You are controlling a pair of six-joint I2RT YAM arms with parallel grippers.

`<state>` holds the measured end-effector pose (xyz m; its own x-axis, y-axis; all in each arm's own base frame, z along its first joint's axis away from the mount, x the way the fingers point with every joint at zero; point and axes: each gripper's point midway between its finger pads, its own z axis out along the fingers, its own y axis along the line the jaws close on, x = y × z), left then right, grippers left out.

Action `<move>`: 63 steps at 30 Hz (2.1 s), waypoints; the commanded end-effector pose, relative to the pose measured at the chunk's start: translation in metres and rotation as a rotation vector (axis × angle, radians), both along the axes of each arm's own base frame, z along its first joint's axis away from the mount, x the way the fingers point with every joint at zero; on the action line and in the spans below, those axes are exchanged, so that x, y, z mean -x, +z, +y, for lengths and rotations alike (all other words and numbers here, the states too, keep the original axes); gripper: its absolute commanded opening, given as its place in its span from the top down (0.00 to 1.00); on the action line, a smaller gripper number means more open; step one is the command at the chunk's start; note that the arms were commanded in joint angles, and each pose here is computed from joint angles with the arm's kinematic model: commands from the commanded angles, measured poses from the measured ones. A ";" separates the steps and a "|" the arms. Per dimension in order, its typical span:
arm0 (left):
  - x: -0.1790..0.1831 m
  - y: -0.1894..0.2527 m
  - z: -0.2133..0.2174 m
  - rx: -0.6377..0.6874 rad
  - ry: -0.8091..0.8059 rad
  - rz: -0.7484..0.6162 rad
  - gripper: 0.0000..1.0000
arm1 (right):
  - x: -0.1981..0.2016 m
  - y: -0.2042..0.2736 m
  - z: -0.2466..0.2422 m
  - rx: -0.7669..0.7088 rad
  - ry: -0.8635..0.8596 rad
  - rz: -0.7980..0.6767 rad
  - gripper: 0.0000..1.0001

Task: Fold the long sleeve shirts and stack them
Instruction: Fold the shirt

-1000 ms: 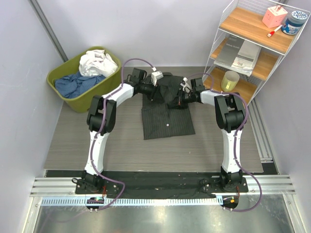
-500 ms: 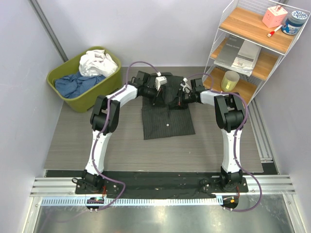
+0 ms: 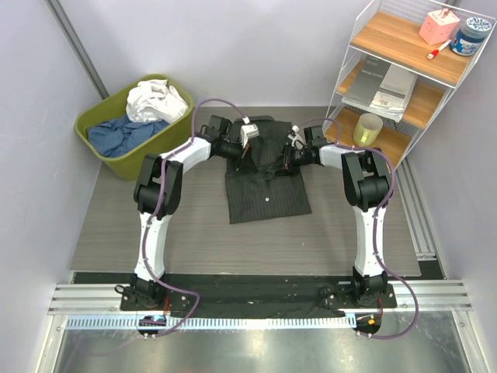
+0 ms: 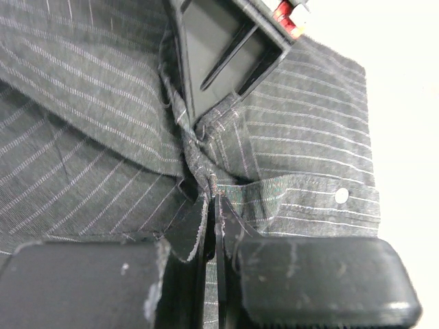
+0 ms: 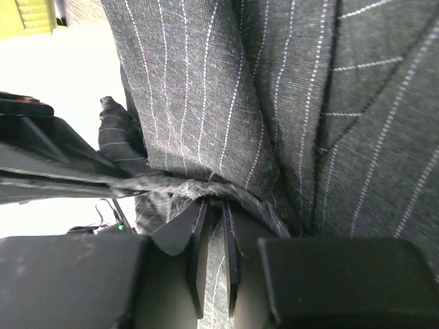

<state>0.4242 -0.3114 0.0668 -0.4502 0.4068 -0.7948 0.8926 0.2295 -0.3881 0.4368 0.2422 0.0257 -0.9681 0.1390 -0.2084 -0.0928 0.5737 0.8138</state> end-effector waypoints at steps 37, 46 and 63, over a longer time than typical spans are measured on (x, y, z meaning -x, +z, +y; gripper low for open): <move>0.032 0.053 0.059 -0.015 0.333 0.245 0.33 | -0.031 0.058 0.007 0.094 0.000 -0.294 0.66; 0.067 0.025 0.023 -0.015 0.298 0.573 0.36 | 0.035 0.078 -0.015 -0.011 0.184 -0.183 0.66; 0.115 -0.032 0.079 -0.265 0.378 0.715 0.42 | 0.143 -0.003 -0.022 0.060 0.304 0.093 0.69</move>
